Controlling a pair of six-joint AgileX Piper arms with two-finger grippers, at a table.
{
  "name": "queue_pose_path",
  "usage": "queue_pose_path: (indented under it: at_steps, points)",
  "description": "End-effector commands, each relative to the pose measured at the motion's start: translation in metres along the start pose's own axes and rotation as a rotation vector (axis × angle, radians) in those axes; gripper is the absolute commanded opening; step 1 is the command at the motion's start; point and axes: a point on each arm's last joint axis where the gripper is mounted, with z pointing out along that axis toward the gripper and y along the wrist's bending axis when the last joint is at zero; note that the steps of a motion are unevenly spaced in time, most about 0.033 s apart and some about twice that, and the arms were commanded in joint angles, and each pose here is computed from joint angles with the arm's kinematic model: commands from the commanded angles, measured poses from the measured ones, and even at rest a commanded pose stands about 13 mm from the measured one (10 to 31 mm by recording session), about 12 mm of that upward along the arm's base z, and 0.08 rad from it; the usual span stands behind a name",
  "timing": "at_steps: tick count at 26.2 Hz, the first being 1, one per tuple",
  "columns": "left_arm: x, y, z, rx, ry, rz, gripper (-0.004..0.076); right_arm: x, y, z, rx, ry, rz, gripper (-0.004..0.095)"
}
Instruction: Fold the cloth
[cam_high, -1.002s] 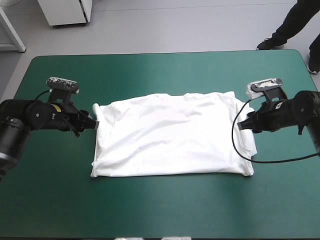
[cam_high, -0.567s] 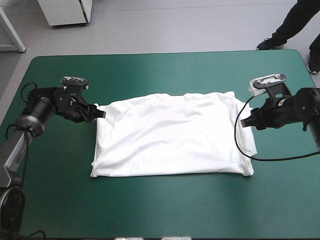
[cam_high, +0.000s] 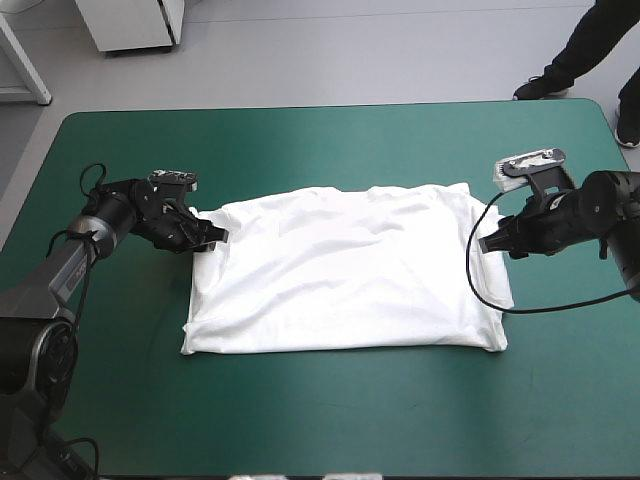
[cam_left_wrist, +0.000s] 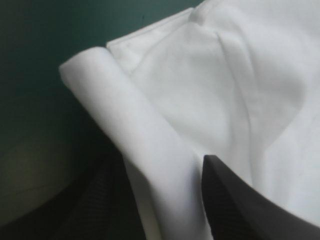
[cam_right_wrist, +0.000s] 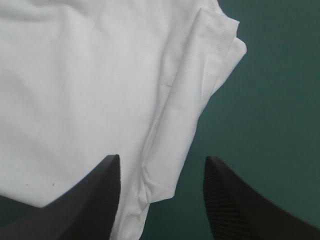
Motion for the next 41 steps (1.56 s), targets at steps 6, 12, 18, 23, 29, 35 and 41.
queue_pose_path:
  at_steps: [6, 12, 18, 23, 29, 35, 41]
  points:
    - [-0.016, 0.000, -0.013, -0.016, -0.125, 0.016, -0.0006, -0.009, 0.003, -0.017, -0.006, -0.096, 0.015, 0.0486]
    - [-0.013, -0.020, -0.022, 0.098, -0.067, 0.039, -0.0009, -0.009, 0.004, -0.017, -0.013, -0.098, 0.014, 0.0486]
    - [-0.024, -0.055, -0.028, 0.128, -0.112, 0.139, -0.0009, -0.009, 0.004, -0.017, -0.019, -0.098, 0.015, 0.0486]
    - [-0.024, -0.060, -0.010, 0.135, -0.076, 0.141, -0.0009, -0.008, 0.005, -0.017, -0.023, -0.091, 0.014, 0.0486]
    - [-0.021, -0.057, 0.014, 0.137, -0.014, 0.132, -0.0009, -0.008, 0.005, -0.017, -0.028, -0.087, 0.016, 0.0486]
    - [-0.022, -0.056, 0.009, 0.120, 0.014, 0.167, -0.0008, -0.008, 0.006, -0.017, -0.034, -0.086, 0.018, 0.0487]
    - [-0.037, -0.060, -0.034, 0.110, 0.061, 0.238, 0.0087, -0.008, 0.006, -0.017, -0.033, -0.088, 0.010, 0.0487]
